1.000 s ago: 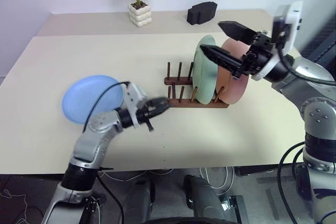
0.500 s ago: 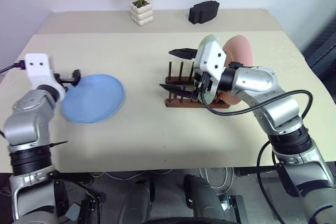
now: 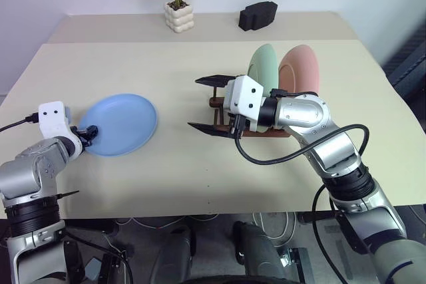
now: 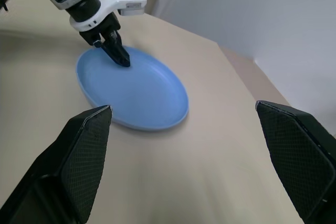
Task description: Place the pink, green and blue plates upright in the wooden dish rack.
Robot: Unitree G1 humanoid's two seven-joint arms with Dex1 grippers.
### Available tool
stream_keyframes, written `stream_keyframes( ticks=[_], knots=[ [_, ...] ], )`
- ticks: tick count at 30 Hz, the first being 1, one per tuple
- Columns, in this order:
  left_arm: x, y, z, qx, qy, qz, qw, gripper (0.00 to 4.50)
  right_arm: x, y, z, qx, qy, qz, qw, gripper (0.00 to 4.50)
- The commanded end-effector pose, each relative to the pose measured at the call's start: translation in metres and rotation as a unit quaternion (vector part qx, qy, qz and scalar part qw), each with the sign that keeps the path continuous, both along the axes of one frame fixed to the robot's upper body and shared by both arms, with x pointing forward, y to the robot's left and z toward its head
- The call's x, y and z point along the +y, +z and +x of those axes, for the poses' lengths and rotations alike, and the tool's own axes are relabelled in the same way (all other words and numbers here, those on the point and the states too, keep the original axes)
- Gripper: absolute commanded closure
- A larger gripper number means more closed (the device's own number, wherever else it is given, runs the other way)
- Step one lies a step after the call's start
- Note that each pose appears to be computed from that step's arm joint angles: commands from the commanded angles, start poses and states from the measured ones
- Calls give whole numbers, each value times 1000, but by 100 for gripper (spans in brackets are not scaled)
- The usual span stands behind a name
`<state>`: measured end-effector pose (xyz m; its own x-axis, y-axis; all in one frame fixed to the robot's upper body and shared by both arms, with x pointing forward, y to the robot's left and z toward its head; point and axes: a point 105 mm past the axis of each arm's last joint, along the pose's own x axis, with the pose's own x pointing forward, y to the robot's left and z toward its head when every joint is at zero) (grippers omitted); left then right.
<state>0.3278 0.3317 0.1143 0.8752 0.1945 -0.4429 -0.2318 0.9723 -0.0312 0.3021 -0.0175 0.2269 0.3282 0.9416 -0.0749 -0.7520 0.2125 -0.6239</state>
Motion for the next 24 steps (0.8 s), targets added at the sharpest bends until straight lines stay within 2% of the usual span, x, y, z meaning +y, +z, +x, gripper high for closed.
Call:
stream_keyframes(
  ticks=[1,3,5,7,10,14,19,24],
  knots=[
    [2,13,0,-29,6,9,1000,348,2,10,-7,-25,8,10,1000,0],
    [-2,18,4,-46,2,6,999,447,1,9,-6,-26,5,8,1000,0],
    [-11,35,12,-100,-13,-10,995,447,1,9,-4,-30,-1,5,1000,0],
    [-29,78,23,-205,-36,-9,978,447,0,7,2,-50,-16,-10,999,0],
    [-61,143,27,-339,-77,17,937,447,3,8,10,-92,-34,-20,995,0],
    [-90,187,24,-408,-108,44,906,447,11,15,18,-162,-55,-25,985,0],
    [-121,207,21,-416,-166,77,891,447,21,20,29,-267,-83,-45,959,0],
    [-136,211,17,-409,-198,95,886,447,26,28,34,-309,-92,-38,946,0]
  ],
)
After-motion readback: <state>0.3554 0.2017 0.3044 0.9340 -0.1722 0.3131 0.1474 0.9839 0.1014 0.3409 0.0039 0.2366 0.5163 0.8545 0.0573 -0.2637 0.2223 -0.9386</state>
